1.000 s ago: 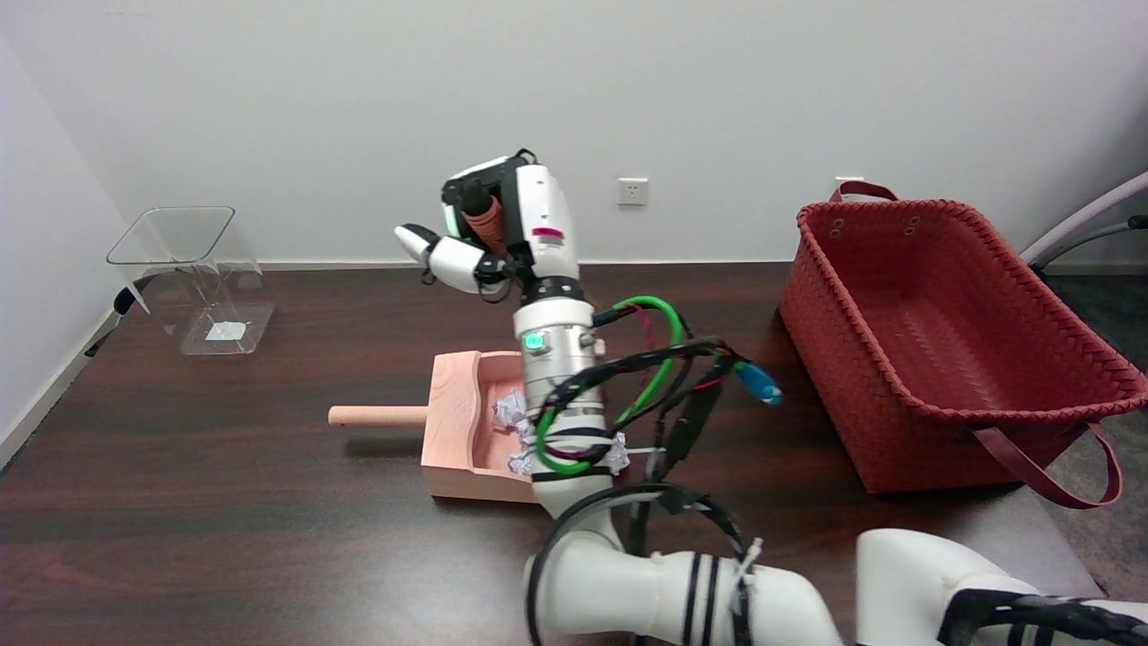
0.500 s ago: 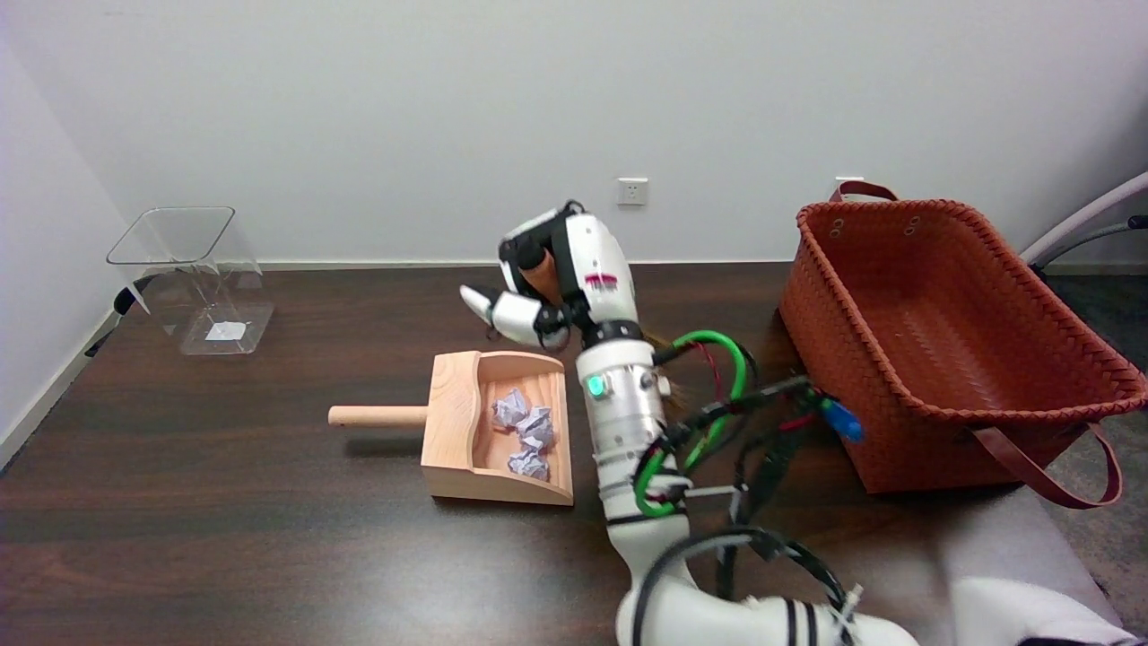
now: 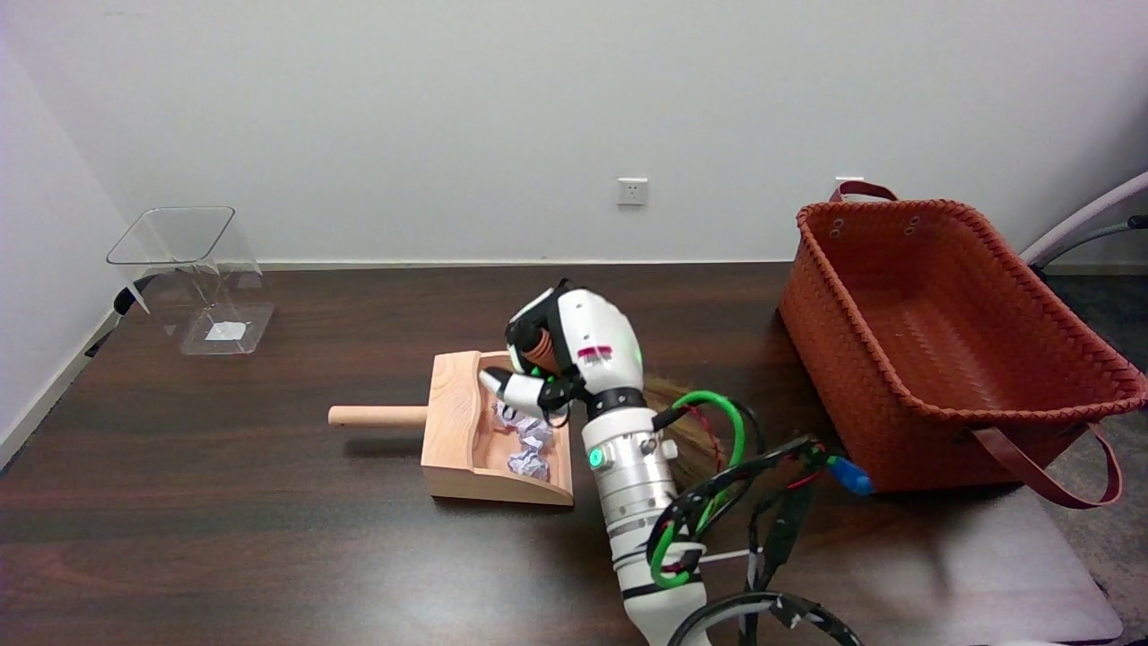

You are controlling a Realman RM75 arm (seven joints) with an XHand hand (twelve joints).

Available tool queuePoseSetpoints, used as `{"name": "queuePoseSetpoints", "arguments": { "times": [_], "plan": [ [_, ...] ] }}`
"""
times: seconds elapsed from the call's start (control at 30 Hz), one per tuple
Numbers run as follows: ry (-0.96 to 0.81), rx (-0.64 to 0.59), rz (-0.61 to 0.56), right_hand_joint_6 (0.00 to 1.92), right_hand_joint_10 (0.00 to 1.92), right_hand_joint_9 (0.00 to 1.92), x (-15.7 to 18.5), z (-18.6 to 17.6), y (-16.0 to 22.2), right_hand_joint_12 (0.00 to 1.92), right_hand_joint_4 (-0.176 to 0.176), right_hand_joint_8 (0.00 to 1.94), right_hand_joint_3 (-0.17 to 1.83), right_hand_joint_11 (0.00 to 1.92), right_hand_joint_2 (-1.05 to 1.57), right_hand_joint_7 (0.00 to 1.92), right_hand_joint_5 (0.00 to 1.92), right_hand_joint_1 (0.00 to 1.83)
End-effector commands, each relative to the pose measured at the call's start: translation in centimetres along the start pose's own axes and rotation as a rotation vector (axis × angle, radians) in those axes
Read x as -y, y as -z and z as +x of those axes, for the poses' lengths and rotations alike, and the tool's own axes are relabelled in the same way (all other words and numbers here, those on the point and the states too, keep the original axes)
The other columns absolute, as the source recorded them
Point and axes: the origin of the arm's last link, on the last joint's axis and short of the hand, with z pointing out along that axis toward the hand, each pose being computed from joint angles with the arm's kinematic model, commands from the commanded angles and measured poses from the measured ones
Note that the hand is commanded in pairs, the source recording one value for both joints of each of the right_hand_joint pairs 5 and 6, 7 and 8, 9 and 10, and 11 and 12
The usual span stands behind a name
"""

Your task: Sweep the trush into the dustpan.

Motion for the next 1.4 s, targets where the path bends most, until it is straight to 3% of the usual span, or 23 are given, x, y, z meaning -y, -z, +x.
{"name": "queuePoseSetpoints", "arguments": {
  "times": [0.03, 0.43, 0.47, 0.57, 0.97, 1.4],
  "plan": [
    [-0.062, 0.089, -0.049, 1.92, 1.92, 1.92, -1.3, -5.5, 0.8, 1.7, 0.0, 1.92, 0.24, 1.7, 1.57, 1.92, 1.92, 1.36],
    [-0.172, 0.092, -0.016, 1.92, 1.92, 1.92, 0.3, -7.0, -0.4, 1.7, 0.0, 1.92, 0.24, 1.7, 1.57, 1.92, 1.92, 1.36],
    [-0.185, -0.04, 0.084, 1.92, 1.92, 1.92, 3.2, -5.0, -1.5, 1.7, 0.0, 1.92, 0.24, 1.7, 1.57, 1.92, 1.92, 1.36],
    [-0.194, 0.105, -0.012, 1.92, 1.92, 1.92, 1.2, -7.4, -0.3, 1.7, 0.0, 1.92, 0.23, 1.7, 1.57, 1.92, 1.92, 1.36],
    [-0.255, 0.071, 0.012, 1.92, 1.92, 1.92, 4.3, -8.0, -1.8, 1.7, 0.0, 1.92, 0.2, 1.7, 1.57, 1.92, 1.92, 1.34],
    [-0.615, 0.106, -0.004, 1.92, 1.92, 1.92, 5.4, -8.4, -4.0, 1.69, 0.0, 1.92, 0.16, 1.69, 1.57, 1.92, 1.92, 1.32]
  ]
}}
